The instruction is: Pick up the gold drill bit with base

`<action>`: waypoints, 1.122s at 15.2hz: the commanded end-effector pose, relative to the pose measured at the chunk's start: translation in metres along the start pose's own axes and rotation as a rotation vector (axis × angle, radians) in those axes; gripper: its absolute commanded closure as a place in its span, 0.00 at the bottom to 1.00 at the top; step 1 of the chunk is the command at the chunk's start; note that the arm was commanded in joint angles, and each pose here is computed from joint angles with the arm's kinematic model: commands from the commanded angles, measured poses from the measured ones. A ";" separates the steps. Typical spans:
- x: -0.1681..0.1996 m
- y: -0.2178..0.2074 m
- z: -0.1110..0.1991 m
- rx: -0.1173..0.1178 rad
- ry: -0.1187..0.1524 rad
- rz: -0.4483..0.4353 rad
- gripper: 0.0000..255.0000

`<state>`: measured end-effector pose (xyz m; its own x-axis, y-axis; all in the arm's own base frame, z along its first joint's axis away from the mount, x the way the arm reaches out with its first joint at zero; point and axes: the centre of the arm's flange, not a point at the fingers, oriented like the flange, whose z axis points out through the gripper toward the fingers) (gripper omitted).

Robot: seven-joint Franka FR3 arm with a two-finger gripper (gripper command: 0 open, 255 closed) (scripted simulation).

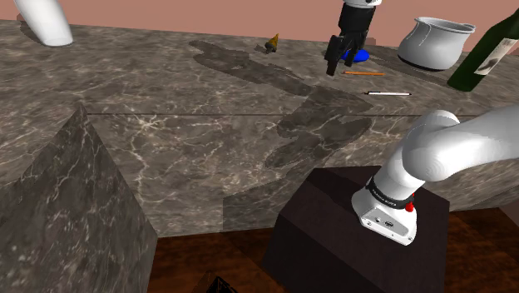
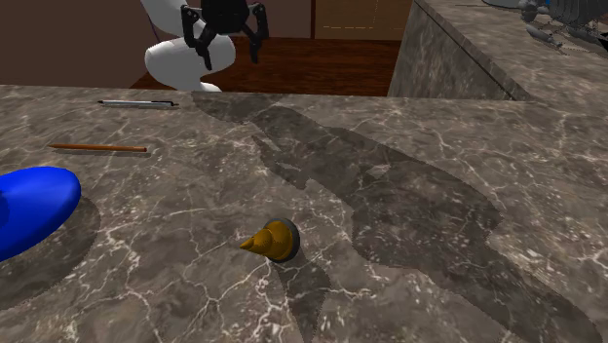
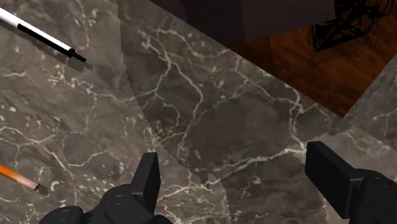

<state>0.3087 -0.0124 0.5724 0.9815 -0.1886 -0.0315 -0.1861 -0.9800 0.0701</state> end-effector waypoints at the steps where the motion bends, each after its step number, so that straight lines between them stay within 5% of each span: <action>1: 0.000 0.000 0.000 0.000 0.000 0.000 0.00; 17: 0.173 0.016 0.027 0.046 0.224 0.347 0.00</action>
<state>0.4633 -0.0541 0.5410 0.8594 -0.4752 0.1886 -0.4841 -0.8750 0.0012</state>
